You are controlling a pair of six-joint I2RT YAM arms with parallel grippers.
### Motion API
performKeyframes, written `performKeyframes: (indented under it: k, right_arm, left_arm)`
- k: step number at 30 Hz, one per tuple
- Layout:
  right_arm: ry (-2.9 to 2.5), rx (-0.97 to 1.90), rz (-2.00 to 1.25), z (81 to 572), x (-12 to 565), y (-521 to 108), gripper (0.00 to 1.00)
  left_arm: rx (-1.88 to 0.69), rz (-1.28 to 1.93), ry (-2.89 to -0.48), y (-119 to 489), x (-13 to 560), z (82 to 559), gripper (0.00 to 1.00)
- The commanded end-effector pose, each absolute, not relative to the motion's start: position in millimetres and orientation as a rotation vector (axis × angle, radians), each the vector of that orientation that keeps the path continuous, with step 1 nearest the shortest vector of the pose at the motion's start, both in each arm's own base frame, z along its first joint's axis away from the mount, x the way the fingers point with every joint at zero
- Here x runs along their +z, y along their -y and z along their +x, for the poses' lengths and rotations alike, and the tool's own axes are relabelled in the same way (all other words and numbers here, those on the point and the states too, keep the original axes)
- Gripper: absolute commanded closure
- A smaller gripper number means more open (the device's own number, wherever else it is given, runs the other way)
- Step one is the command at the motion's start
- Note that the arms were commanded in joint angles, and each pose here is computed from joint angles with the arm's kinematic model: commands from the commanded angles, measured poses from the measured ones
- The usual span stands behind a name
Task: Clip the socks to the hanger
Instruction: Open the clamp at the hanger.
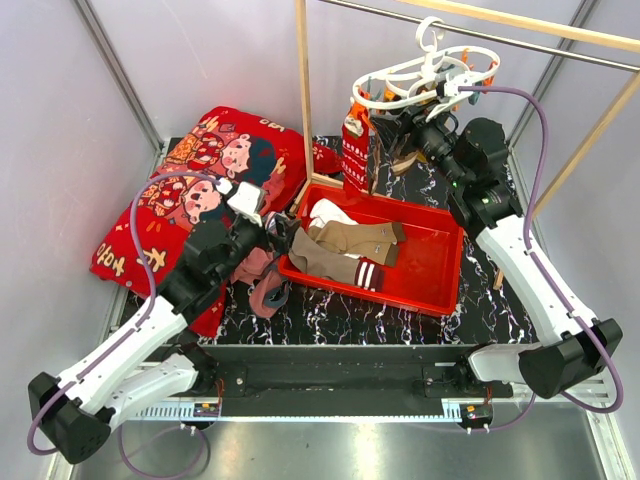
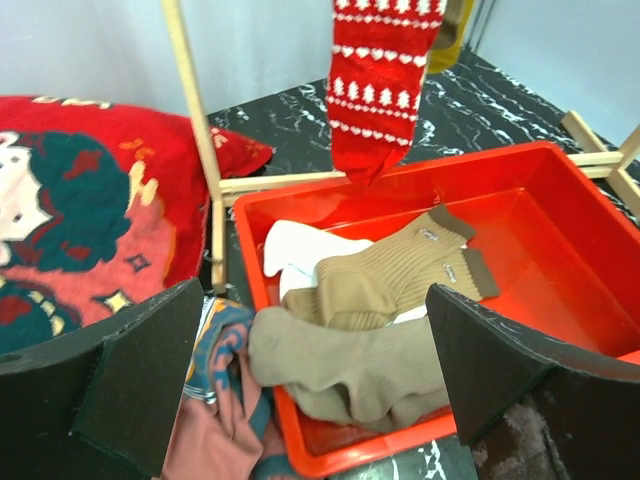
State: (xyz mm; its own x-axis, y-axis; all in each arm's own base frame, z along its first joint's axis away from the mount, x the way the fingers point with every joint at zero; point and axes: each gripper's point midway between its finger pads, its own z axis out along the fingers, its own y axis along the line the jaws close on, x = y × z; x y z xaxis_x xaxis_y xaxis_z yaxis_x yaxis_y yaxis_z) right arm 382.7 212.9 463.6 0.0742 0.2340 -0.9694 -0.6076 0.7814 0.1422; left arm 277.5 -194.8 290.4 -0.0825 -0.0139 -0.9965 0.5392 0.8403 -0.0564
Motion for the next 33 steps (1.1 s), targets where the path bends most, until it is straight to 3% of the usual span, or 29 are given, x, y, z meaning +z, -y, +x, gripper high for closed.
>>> performKeyframes:
  k: [1,11,19,33]
  right_arm:
    - [-1.252,0.663,-0.314,374,494,-209,0.42]
    - [-1.244,0.654,-0.221,384,488,-202,0.51]
    - [-1.244,0.704,-0.216,380,484,-206,0.5]
    - [-1.279,0.703,-0.253,364,482,-203,0.48]
  left_arm:
    - [-0.535,0.418,-1.454,209,342,279,0.01]
    - [-0.559,0.447,-1.383,228,360,282,0.01]
    - [-0.592,0.46,-1.309,240,375,279,0.01]
    - [-0.76,0.51,-0.957,304,429,296,0.01]
